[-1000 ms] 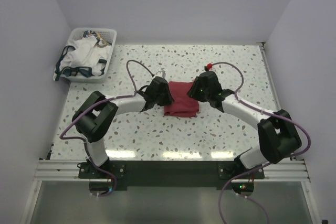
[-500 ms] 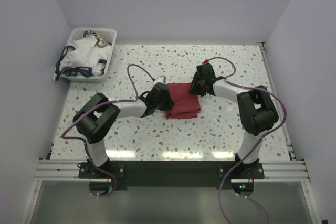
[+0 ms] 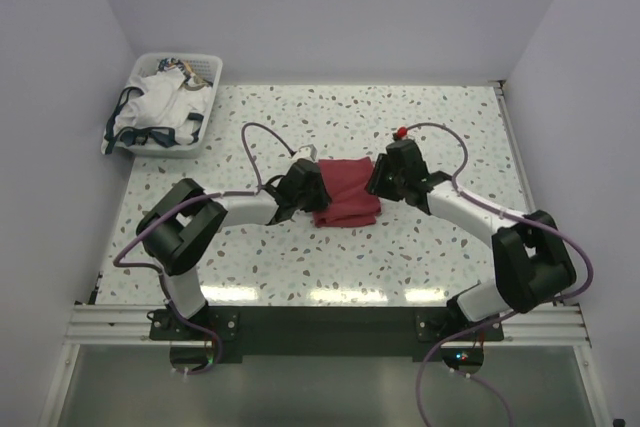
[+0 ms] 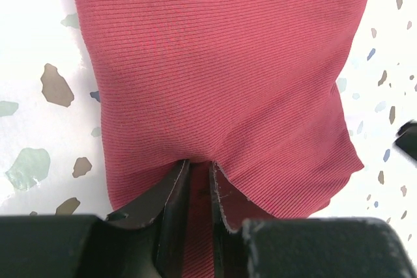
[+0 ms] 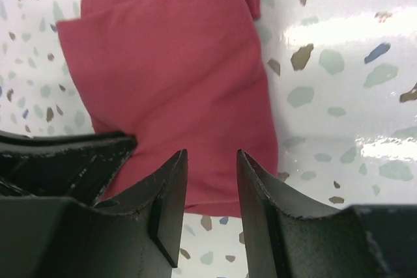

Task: Fold and stack the tank tops
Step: Neatly place the folded tank top to the corner

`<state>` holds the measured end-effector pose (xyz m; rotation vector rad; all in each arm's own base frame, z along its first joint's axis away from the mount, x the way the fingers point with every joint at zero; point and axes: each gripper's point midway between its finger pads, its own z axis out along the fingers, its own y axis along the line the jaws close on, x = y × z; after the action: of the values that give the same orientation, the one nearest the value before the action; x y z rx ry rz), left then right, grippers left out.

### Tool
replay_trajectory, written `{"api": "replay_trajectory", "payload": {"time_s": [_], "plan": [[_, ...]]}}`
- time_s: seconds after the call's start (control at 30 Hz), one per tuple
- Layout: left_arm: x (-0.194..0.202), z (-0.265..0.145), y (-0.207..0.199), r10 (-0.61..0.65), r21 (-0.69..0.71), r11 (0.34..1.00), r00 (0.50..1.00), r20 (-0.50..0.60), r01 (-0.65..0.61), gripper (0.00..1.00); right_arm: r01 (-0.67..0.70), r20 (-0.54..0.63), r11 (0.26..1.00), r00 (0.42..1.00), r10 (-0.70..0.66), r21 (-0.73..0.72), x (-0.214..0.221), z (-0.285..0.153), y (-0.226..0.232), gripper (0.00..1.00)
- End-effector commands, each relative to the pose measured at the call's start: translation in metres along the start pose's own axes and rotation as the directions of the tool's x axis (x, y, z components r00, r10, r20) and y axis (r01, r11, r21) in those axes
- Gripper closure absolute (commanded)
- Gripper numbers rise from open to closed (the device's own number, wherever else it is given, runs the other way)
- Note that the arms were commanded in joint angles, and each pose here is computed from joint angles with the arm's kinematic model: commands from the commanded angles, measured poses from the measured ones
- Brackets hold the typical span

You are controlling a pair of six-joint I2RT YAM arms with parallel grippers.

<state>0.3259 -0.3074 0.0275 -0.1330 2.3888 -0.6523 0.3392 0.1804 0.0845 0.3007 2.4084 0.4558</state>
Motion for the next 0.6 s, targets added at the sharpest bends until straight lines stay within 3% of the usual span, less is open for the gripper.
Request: {"api": "replay_trajectory", "payload": {"time_s": [0.0,0.1,0.23,0.33,0.57], "plan": [[0.019,-0.008,0.017,0.053,-0.059,0.997,0.996,-0.078,-0.058,0.76,0.025,-0.056,0.999,0.998,-0.024,0.021,0.029,0.009,-0.013,0.6],[0.013,-0.012,0.01,0.053,-0.039,0.998,0.997,-0.063,-0.056,0.74,0.044,-0.112,0.997,0.993,-0.037,0.064,0.053,0.02,-0.027,0.63],[-0.002,-0.022,-0.001,0.066,-0.014,0.998,0.997,-0.034,-0.066,0.72,0.042,-0.168,0.991,0.986,-0.02,0.127,0.083,0.023,-0.053,0.88],[-0.013,-0.03,-0.009,0.073,-0.001,0.997,0.997,-0.009,-0.073,0.7,0.031,-0.175,0.988,0.985,-0.004,0.151,0.093,0.017,-0.064,0.99],[-0.031,-0.044,0.0,-0.005,0.012,1.0,1.0,0.025,0.004,0.64,0.004,-0.138,0.987,0.99,0.018,0.159,0.099,-0.012,-0.077,1.0]]}}
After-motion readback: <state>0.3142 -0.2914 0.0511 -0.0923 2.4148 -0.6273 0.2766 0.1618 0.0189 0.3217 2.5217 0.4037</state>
